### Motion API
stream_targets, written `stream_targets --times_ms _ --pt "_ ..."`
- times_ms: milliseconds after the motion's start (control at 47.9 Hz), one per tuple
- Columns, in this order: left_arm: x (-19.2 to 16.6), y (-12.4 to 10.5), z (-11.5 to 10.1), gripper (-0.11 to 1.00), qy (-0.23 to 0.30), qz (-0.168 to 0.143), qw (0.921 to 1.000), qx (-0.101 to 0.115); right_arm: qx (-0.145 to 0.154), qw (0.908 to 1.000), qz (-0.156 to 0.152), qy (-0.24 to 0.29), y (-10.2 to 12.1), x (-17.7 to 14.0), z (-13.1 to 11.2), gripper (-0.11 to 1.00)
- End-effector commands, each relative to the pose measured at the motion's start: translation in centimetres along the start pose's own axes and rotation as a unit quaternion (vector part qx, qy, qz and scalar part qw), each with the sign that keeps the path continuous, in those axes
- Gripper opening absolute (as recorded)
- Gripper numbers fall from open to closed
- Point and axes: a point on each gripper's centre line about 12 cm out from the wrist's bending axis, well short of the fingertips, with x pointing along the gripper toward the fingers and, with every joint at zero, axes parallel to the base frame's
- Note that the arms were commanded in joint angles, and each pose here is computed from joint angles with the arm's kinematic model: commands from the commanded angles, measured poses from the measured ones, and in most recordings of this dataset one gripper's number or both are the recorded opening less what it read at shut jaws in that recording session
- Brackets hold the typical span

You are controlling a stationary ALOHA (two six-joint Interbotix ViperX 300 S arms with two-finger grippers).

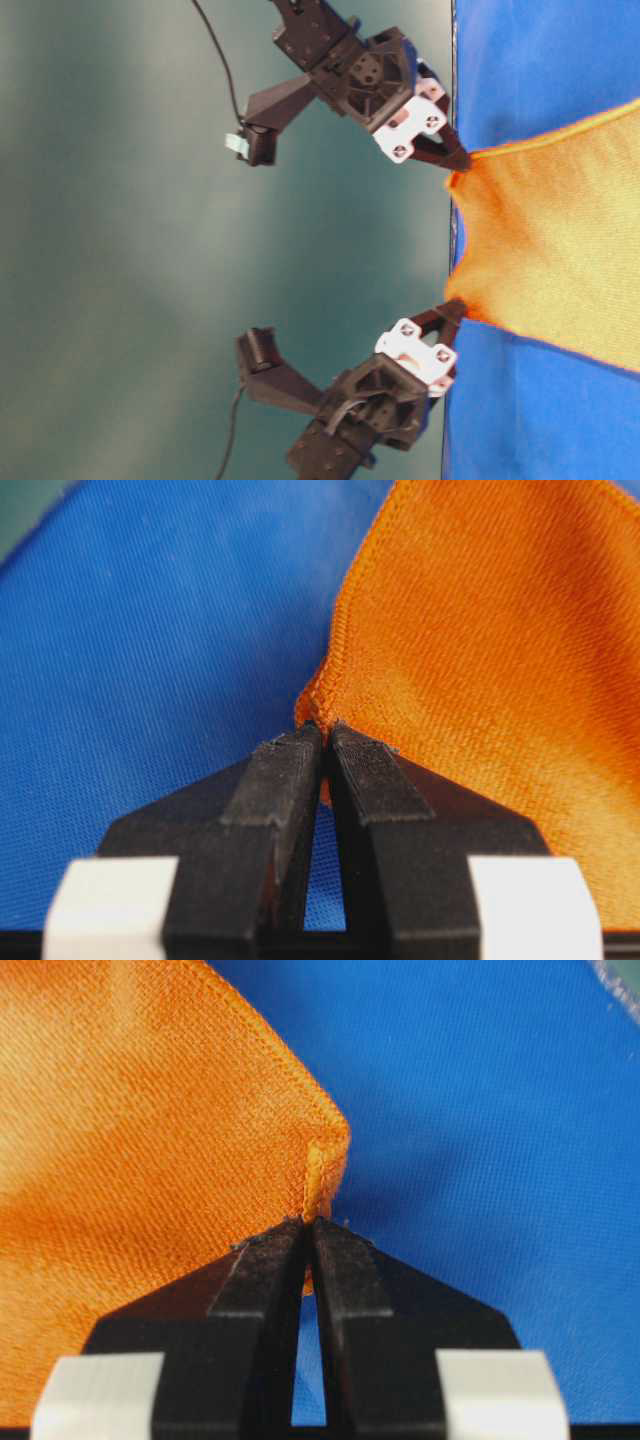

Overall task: Fold a vertical towel.
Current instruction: 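Lift the top edge and carry it down toward the bottom edge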

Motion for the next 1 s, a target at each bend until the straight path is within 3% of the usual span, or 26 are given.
stream_targets --times_ms 0,230,397,794,982 --pt "-1.6 -0.3 2.3 0.03 -0.030 -0.003 0.9995 0.003 0.001 0.9992 0.002 -0.041 0.1 -1.9 2.4 0.04" --pt "-4.9 -2.4 4.0 0.03 -0.061 -0.028 0.9975 0.021 -0.007 0.9971 0.015 -0.075 1.1 -4.8 3.6 0.04" --pt "-6.9 -4.4 4.0 0.03 -0.074 -0.050 0.9946 0.053 -0.021 0.9953 0.037 -0.087 2.9 -6.4 3.6 0.04" --pt "-10.4 -9.8 2.2 0.03 -0.072 -0.122 0.9854 0.094 -0.071 0.9893 0.108 -0.067 8.8 -8.5 0.1 0.04" --pt "-11.2 -13.7 1.0 0.03 -0.061 -0.171 0.9753 0.125 -0.101 0.9830 0.143 -0.055 11.5 -9.5 -1.7 0.04"
